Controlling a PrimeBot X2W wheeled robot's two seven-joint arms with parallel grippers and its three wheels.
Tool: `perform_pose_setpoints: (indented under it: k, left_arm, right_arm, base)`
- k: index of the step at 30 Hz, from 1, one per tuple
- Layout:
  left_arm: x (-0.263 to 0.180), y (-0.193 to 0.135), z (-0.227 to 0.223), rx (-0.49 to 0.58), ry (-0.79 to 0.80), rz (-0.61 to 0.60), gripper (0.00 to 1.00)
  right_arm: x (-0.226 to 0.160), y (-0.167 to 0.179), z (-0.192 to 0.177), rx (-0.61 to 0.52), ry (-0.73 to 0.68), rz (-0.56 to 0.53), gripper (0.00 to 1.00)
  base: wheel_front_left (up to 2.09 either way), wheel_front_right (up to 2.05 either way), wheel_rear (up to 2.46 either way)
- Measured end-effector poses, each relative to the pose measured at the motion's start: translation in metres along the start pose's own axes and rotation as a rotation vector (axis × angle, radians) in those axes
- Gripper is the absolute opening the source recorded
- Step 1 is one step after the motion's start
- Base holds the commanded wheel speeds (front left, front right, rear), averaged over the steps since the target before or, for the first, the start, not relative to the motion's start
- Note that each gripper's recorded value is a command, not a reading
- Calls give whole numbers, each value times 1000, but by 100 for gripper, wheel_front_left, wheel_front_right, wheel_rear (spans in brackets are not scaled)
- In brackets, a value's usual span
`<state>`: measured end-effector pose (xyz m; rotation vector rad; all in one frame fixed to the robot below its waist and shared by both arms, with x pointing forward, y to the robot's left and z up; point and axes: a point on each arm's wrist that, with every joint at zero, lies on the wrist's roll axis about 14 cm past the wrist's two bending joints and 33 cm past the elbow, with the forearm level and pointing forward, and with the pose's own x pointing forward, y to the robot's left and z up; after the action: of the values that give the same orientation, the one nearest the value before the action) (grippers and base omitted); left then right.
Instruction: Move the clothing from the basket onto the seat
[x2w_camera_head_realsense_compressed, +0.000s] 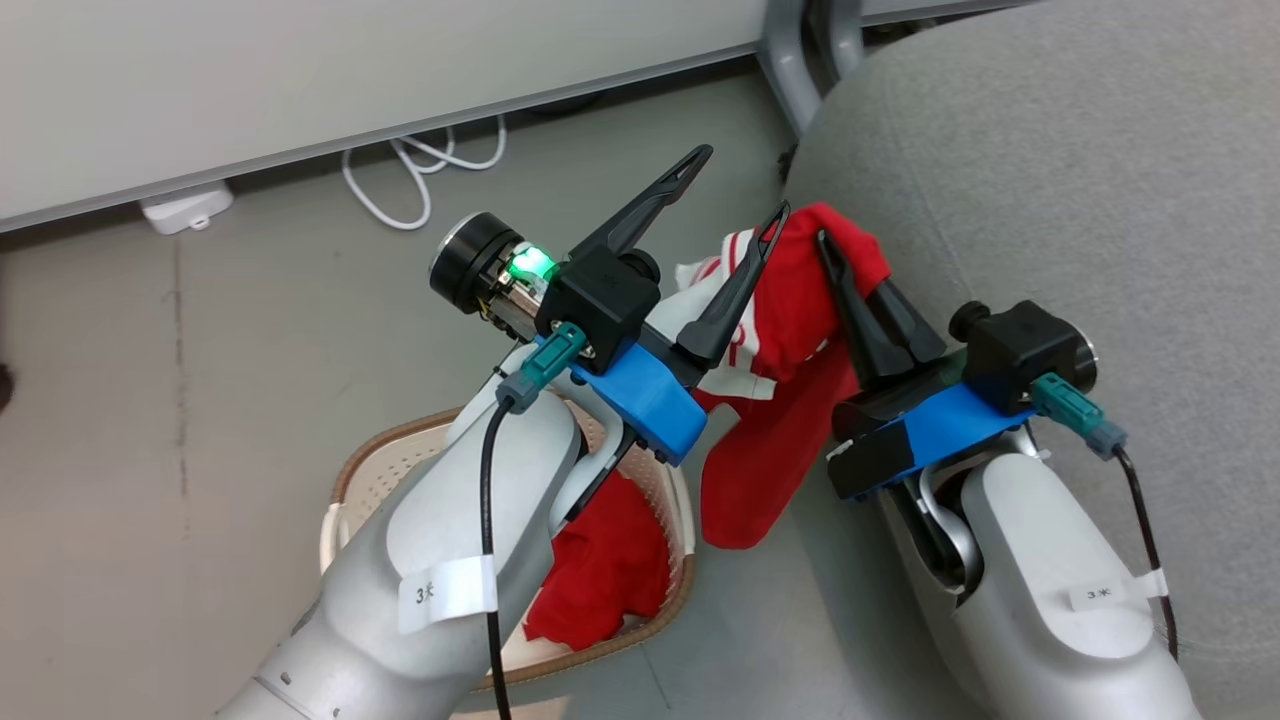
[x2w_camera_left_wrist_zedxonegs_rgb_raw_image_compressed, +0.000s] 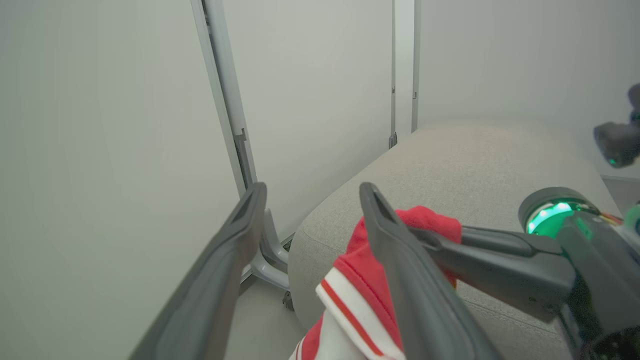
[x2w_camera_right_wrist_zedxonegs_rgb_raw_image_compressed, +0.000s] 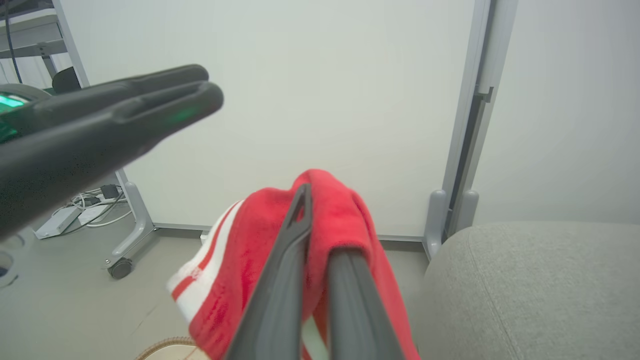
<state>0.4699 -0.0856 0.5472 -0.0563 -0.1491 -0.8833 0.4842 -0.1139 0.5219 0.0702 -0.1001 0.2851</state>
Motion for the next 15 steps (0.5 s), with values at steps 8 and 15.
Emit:
perform_pose_setpoints:
  k: [8, 15]
  left_arm:
    - [16, -27, -11, -29, 2, -82, 100]
    - [28, -52, -20, -51, 1, -162, 100]
  right_arm:
    - [-28, -49, 6, -50, -5, -144, 0]
    - [-60, -89, 9, -82, 0, -278, 0]
  base:
    - [0, 0, 0]
    - [0, 0, 0]
